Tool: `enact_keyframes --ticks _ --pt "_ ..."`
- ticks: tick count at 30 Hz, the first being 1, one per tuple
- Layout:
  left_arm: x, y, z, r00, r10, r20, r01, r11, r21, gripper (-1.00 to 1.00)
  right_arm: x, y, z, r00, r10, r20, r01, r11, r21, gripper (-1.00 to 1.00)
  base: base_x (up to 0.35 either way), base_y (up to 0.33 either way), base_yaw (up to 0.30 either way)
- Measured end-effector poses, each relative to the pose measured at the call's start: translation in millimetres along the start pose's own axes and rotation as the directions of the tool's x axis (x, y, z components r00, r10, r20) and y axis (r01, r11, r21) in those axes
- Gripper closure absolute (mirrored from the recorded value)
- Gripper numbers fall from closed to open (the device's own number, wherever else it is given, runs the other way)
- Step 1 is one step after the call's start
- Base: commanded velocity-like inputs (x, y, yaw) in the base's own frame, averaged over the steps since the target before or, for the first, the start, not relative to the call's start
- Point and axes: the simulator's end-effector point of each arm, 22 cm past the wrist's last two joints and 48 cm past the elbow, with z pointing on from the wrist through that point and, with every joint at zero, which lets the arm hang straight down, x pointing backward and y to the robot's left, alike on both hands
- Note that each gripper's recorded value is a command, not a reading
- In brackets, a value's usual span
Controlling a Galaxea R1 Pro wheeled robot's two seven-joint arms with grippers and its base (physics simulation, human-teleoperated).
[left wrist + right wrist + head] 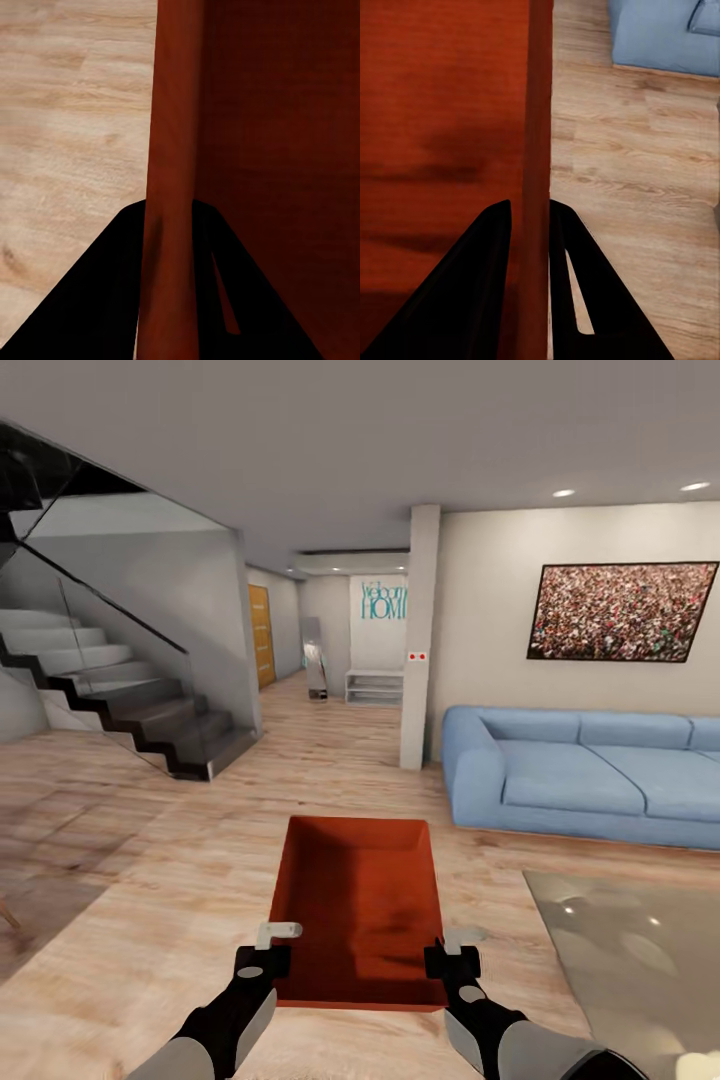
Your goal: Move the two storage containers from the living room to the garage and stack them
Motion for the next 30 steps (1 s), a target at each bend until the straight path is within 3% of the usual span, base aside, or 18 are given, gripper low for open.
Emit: enact_keyframes --ticks 10,30 --pt "-0.1 0.1 -0.3 1.0 0.0 0.0 0.0 1.0 0.0 1.0 -0.2 0.0 -0.3 1.0 0.0 0.001 0.0 1.0 0.0 1.0 0.106 0.0 0.26" --pt "1.1 0.5 -0.3 1.0 -0.002 -0.002 0.002 1.0 0.001 1.0 0.2 0.5 -0.7 1.0 -0.003 -0.001 0.003 1.0 0.0 1.0 0.317 0.0 0.008"
